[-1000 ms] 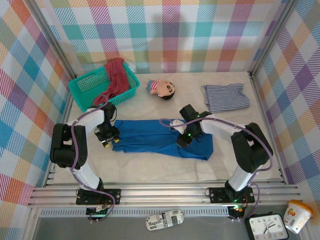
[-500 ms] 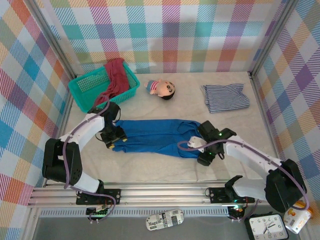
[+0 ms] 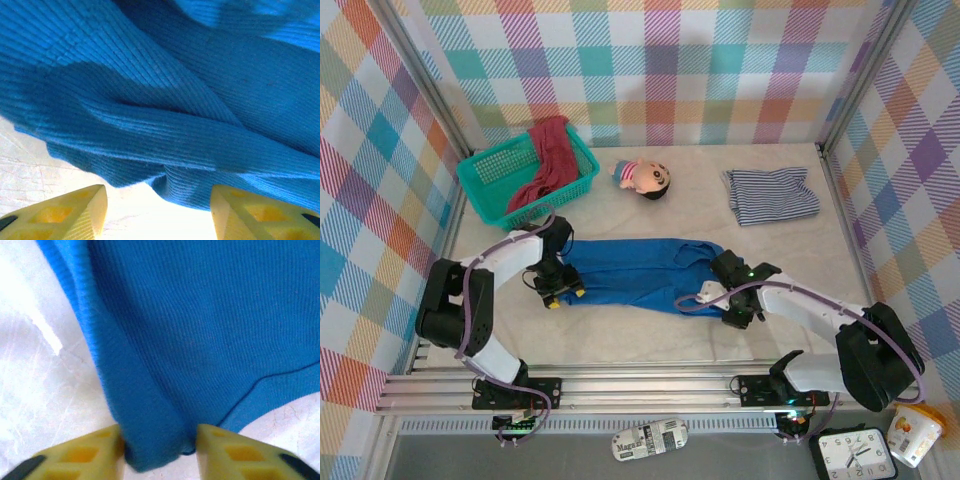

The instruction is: Fold and stack the tank tops

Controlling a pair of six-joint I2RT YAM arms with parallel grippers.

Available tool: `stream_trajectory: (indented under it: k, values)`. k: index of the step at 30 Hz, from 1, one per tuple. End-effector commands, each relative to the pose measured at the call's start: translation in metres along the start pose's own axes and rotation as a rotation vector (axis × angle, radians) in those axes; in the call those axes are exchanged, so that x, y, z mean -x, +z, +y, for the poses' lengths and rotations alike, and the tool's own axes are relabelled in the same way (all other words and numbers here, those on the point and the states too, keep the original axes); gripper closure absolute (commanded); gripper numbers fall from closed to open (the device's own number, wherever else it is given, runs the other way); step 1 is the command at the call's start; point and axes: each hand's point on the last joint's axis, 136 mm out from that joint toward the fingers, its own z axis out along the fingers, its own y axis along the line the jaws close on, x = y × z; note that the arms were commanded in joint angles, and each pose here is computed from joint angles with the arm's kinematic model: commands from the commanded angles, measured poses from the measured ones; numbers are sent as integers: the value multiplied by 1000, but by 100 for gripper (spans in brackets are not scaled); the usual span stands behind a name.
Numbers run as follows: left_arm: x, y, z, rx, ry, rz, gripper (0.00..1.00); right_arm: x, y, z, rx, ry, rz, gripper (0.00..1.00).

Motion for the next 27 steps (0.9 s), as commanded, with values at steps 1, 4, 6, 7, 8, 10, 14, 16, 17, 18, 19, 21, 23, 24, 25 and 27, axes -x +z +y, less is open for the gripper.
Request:
stream_trajectory:
  k: [1, 4, 6, 7, 8, 10, 14, 16, 17, 18, 19, 21, 23, 24, 25, 27]
  values:
    - [3, 3, 6, 37, 32, 6, 44, 5, -4, -8, -23, 1, 5, 76]
    - [5, 3, 8, 47, 42, 2, 43, 12, -17, -14, 8, 66, -31, 87]
    - [5, 4, 11, 50, 45, 8, 43, 14, -24, -14, 52, 106, -35, 91]
    - [6, 3, 12, 52, 44, 9, 43, 15, -26, -12, 89, 125, -35, 92]
    - [7, 3, 13, 52, 45, 10, 44, 17, -29, -10, 121, 142, -38, 92]
    - [9, 2, 15, 49, 40, 9, 44, 18, -30, -10, 179, 186, -24, 93]
    - [18, 0, 22, 60, 36, 0, 44, 16, -22, -11, 238, 238, 18, 93]
    - [23, 0, 26, 68, 35, 0, 44, 12, -18, -17, 244, 281, 57, 93]
    - [26, 2, 29, 78, 37, -3, 44, 8, -14, -20, 253, 307, 86, 93]
    - [29, 4, 32, 85, 36, 0, 44, 3, -10, -24, 245, 331, 116, 93]
    - [31, 6, 34, 90, 35, 8, 44, -1, -7, -28, 240, 352, 142, 93]
    - [35, 13, 37, 91, 31, 26, 45, -5, 0, -32, 246, 382, 183, 93]
    - [37, 17, 40, 98, 30, 33, 46, -8, 7, -33, 260, 405, 215, 93]
    - [39, 17, 43, 109, 31, 32, 47, -9, 9, -34, 264, 418, 232, 92]
    - [41, 17, 45, 116, 27, 31, 48, -10, 11, -35, 261, 429, 241, 92]
    - [44, 15, 49, 117, 15, 24, 49, -12, 13, -39, 268, 456, 254, 92]
